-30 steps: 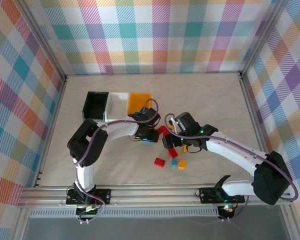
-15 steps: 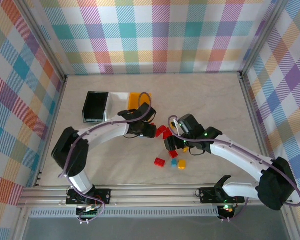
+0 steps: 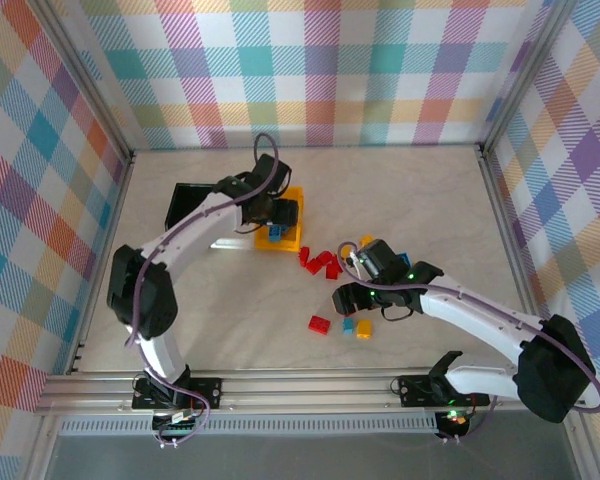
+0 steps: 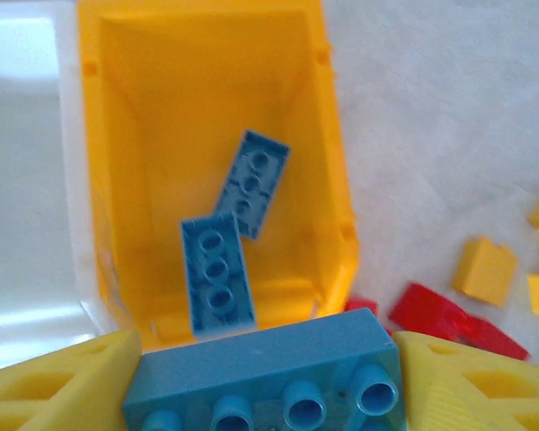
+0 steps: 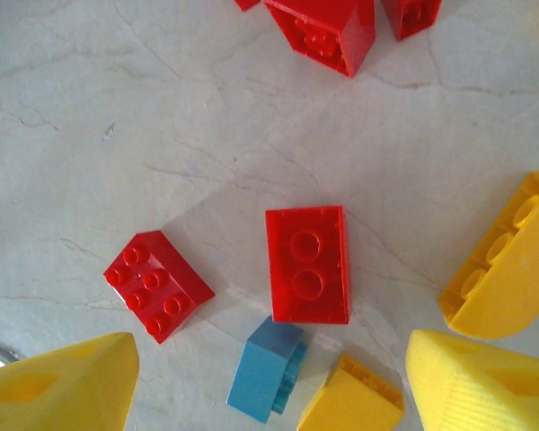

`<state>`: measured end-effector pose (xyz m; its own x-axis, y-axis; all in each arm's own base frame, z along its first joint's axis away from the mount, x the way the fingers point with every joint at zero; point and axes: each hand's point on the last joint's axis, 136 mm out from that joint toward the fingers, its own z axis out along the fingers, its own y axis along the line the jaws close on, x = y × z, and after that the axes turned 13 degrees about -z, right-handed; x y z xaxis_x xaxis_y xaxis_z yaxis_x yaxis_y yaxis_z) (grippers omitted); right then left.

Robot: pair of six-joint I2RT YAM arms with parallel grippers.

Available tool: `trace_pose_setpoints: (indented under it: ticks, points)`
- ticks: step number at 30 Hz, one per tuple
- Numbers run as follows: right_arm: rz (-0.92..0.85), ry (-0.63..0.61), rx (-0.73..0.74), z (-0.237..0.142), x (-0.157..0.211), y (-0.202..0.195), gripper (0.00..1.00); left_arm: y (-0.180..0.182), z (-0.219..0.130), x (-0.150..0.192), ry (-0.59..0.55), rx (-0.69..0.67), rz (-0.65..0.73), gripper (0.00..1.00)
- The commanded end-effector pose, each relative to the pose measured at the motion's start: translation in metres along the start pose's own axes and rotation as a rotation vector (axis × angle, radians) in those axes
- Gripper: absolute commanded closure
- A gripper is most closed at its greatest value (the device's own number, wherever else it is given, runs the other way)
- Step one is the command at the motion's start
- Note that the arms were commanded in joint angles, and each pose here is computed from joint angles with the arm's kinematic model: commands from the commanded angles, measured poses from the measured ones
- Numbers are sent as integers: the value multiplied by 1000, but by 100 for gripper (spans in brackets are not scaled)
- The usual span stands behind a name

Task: Sort the legos into containers by color

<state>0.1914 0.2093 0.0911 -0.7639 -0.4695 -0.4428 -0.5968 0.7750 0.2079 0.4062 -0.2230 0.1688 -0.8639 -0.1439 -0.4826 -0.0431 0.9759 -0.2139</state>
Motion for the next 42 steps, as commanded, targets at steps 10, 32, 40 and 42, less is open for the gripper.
trace_pose_setpoints:
  ticks: [10,32,40,42]
  points:
    - [32,42,-14,2,19,3,22,-2,53,-10,104,-45,28,18]
    - [12,172,49,48,38,-2,30,15,1,85,161,101,-118,16]
    - [11,213,91,63,46,-8,41,26,-16,96,147,102,-119,18]
    - [7,223,101,66,47,-8,46,33,-17,102,151,90,-118,18]
